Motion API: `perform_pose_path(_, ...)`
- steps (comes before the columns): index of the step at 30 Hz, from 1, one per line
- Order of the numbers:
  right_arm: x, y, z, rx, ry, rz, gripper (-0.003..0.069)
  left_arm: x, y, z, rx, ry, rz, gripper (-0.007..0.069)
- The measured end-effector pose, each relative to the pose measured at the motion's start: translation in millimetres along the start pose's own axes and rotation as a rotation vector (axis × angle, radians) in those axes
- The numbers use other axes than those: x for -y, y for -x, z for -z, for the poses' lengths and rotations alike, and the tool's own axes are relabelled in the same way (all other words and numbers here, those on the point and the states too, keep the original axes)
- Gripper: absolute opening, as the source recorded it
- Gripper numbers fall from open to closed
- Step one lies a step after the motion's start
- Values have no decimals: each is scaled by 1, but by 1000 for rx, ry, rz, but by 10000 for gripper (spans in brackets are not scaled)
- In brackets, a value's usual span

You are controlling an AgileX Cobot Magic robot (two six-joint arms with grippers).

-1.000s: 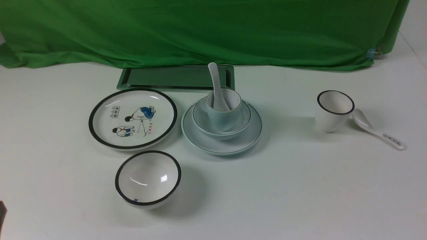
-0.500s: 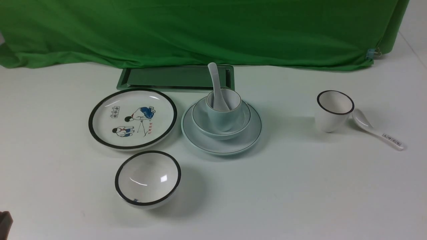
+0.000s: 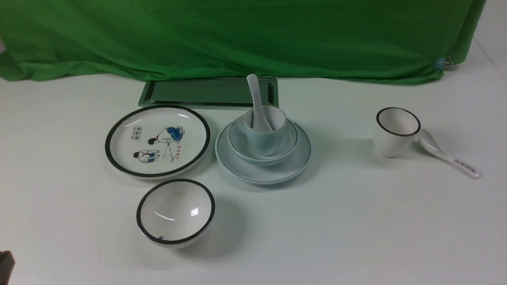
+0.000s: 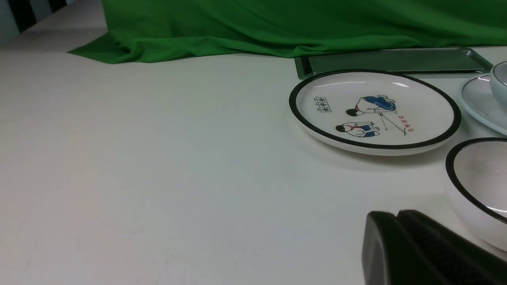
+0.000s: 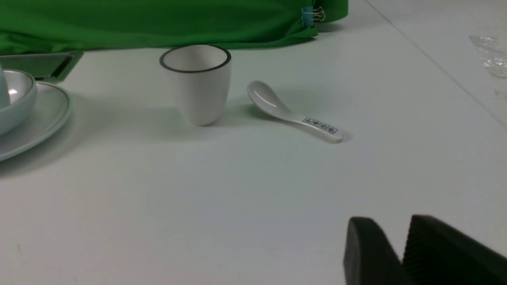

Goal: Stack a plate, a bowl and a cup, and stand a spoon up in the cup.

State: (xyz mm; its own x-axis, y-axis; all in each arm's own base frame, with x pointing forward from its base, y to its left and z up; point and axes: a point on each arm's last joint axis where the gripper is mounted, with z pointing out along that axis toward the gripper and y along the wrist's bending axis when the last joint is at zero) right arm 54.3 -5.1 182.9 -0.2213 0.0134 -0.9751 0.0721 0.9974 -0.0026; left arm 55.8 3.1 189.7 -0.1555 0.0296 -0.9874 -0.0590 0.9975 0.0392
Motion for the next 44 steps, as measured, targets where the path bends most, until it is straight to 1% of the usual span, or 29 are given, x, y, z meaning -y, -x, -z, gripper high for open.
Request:
perform_pose_path(13,0,0,0,0,0,0,237,0,0,0,0,0,0,-30)
perform_pose_path(44,0,0,0,0,0,0,242,0,0,0,0,0,0,-30)
